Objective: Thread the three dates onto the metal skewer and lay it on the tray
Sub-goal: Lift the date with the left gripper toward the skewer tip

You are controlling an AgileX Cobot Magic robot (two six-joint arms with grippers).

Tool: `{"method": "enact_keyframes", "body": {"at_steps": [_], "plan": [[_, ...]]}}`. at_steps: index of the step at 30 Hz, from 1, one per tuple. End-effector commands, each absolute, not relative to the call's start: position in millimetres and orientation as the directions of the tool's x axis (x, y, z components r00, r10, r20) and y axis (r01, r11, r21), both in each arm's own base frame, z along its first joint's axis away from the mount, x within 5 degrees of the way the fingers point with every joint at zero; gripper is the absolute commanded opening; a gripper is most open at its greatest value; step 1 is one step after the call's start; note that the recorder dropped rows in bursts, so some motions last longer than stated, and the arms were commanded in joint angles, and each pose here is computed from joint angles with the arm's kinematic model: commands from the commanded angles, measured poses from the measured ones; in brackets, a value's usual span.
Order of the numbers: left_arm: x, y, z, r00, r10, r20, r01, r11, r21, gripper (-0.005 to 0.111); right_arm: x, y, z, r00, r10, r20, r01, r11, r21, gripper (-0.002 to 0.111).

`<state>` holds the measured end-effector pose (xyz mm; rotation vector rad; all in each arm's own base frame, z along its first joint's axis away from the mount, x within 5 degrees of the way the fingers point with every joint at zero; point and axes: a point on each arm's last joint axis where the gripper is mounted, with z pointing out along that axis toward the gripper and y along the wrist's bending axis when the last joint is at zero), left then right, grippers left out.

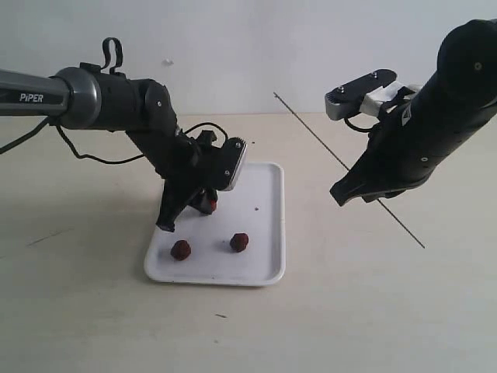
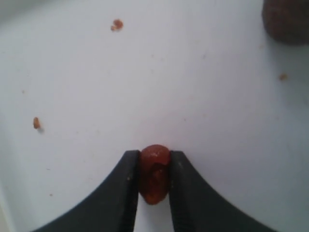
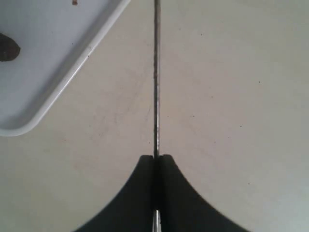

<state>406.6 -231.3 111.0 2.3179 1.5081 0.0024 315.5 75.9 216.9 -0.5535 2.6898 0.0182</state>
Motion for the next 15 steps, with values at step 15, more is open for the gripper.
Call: {"method": "enact_keyframes", "body": {"at_steps": [15], "plan": [[406.3,-219.7,179.2,0.190,0.916,-0.354,0.939,-0.064,0.339,0.020,314.8,76.2,216.9,-0.852,-0.358,-0.382,-0.370,0.928,-0.043,0.000]]}}
